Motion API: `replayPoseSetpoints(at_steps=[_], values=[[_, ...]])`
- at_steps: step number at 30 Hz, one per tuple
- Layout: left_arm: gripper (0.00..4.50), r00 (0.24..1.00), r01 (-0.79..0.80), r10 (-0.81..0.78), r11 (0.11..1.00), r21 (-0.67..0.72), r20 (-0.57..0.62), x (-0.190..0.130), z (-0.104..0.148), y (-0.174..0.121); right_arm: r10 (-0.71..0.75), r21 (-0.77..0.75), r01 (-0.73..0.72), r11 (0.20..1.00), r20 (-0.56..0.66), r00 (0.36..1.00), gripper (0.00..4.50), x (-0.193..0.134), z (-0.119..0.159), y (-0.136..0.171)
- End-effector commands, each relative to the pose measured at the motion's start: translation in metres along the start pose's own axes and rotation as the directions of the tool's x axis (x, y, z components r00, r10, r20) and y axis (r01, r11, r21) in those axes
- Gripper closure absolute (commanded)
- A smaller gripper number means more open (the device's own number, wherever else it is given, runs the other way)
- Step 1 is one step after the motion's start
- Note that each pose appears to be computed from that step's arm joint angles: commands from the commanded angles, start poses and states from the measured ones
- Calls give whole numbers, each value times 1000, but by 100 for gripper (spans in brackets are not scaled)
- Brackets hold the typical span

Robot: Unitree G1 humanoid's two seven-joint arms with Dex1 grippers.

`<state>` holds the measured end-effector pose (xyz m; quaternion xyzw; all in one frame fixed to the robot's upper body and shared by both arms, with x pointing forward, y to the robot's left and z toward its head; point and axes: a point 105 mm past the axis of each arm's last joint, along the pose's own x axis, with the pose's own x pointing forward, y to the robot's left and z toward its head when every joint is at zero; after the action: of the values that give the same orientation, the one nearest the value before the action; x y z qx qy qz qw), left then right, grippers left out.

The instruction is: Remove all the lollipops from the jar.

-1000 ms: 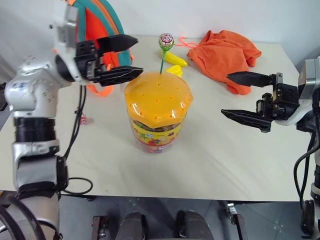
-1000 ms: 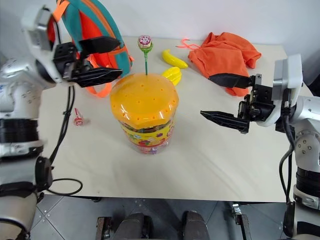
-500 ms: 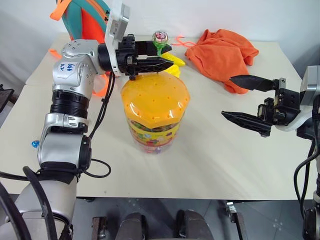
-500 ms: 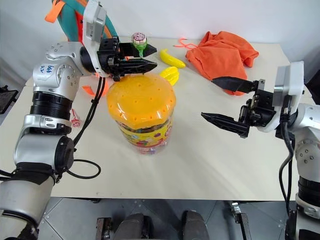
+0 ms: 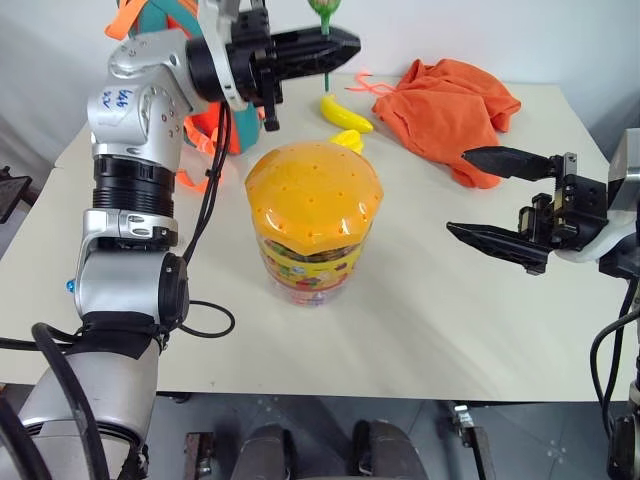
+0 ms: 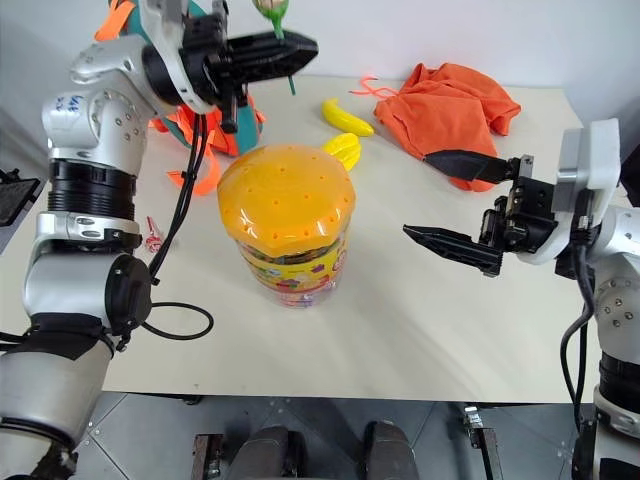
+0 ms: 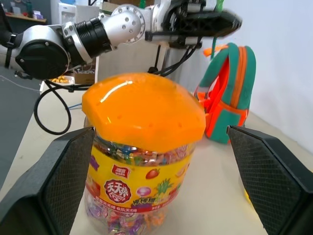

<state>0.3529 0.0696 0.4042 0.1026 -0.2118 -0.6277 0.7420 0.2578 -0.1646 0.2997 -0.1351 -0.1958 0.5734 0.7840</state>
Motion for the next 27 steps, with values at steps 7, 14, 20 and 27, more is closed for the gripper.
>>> replayPoseSetpoints(at_steps=[7,14,20,27], values=[[444,734,-583,525,812,-3,-430,-99,-8,42,18,-42,-18,999,3,1000,0,-1,9,-6],[444,397,-703,346,710,-40,-850,-189,-88,-38,51,-38,-51,998,0,999,0,3,7,-14],[444,317,-750,230,654,-95,-920,-210,-121,-81,73,-35,-73,997,5,997,0,7,6,-16],[444,268,-771,209,632,-79,-940,-220,-146,-89,85,-34,-85,996,2,996,0,8,5,-17]])
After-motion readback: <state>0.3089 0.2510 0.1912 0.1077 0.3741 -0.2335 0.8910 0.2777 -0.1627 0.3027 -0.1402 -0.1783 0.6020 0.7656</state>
